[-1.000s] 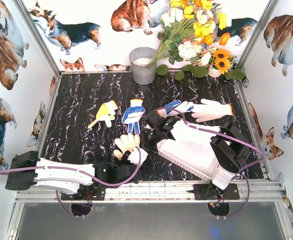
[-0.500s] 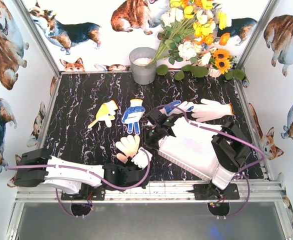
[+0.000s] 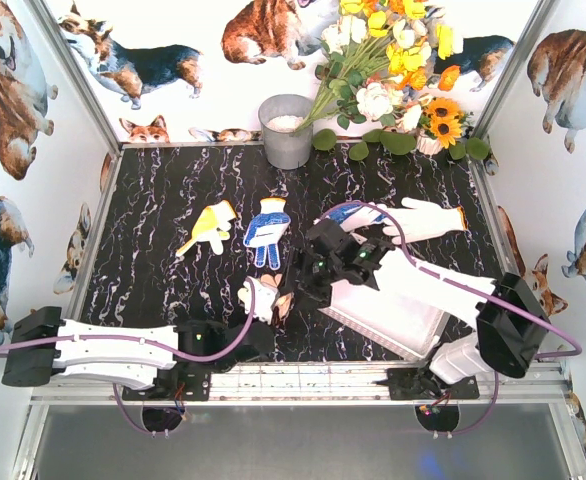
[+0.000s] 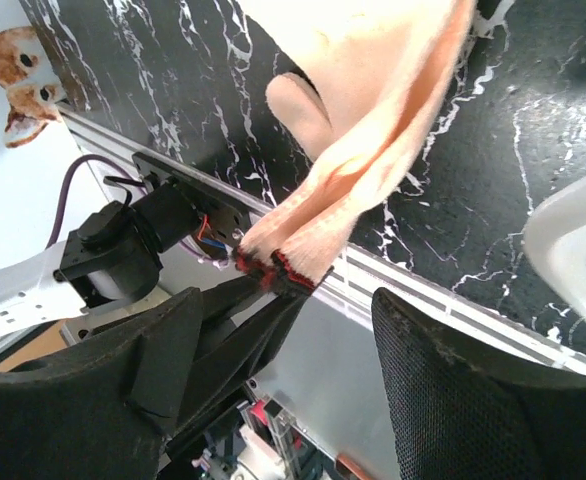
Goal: Put the gloves into the storage basket
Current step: Pick up the glove from the center of the board.
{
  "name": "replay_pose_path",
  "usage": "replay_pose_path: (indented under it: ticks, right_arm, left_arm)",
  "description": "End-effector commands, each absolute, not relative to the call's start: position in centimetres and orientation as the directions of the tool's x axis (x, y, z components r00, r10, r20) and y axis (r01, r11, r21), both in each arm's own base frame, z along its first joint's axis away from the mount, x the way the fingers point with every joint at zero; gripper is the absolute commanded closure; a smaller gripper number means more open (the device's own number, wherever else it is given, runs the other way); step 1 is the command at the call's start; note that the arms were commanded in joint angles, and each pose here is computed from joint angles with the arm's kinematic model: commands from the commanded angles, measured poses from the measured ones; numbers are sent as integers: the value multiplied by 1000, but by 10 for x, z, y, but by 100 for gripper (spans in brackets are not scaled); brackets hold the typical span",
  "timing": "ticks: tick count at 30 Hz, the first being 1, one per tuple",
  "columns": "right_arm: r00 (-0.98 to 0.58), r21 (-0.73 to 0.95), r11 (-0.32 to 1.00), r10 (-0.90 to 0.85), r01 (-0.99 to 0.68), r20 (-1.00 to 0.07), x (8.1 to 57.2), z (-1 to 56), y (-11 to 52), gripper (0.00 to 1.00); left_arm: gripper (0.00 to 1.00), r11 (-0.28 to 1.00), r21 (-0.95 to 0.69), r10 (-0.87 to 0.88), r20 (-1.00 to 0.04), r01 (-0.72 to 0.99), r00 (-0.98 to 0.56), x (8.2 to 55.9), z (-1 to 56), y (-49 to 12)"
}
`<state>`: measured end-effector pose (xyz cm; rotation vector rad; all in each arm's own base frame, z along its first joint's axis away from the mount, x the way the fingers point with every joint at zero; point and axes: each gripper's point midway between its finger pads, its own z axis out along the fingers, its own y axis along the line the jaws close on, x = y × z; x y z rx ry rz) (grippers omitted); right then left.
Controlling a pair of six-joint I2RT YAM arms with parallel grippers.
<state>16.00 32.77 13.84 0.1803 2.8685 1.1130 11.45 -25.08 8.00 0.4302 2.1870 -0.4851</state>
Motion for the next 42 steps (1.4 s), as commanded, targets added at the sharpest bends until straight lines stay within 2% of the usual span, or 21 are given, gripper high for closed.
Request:
replay_pose_path:
  ticks: [1,7,23,32,33,42]
  right_arm:
    - [-969,705,706,213,64,-125,170,153,341,29]
    - [-951,670,738,258,81,-169,163,138,347,29]
    - [-946,630,767,282,123,-159,151,95,358,31]
    - [-952,591,800,254,108,-171,144,78,358,35]
    - [-953,589,801,252,106,-171,143,77,359,39]
    - [-955,559,823,236,98,-179,139,65,360,47]
  left_arm:
    - [100,851,-295,54,-775,435,-629,116,88,-261]
    - [100,854,-297,54,-767,428,-639,118,84,-263]
    - [100,853,-321,27,-761,412,-648,119,84,-270]
    - [100,848,-336,10,-763,409,-646,121,90,-274]
    - [100,847,-339,8,-762,410,-647,120,91,-275]
    - [100,842,-363,-28,-768,399,-640,123,101,-277]
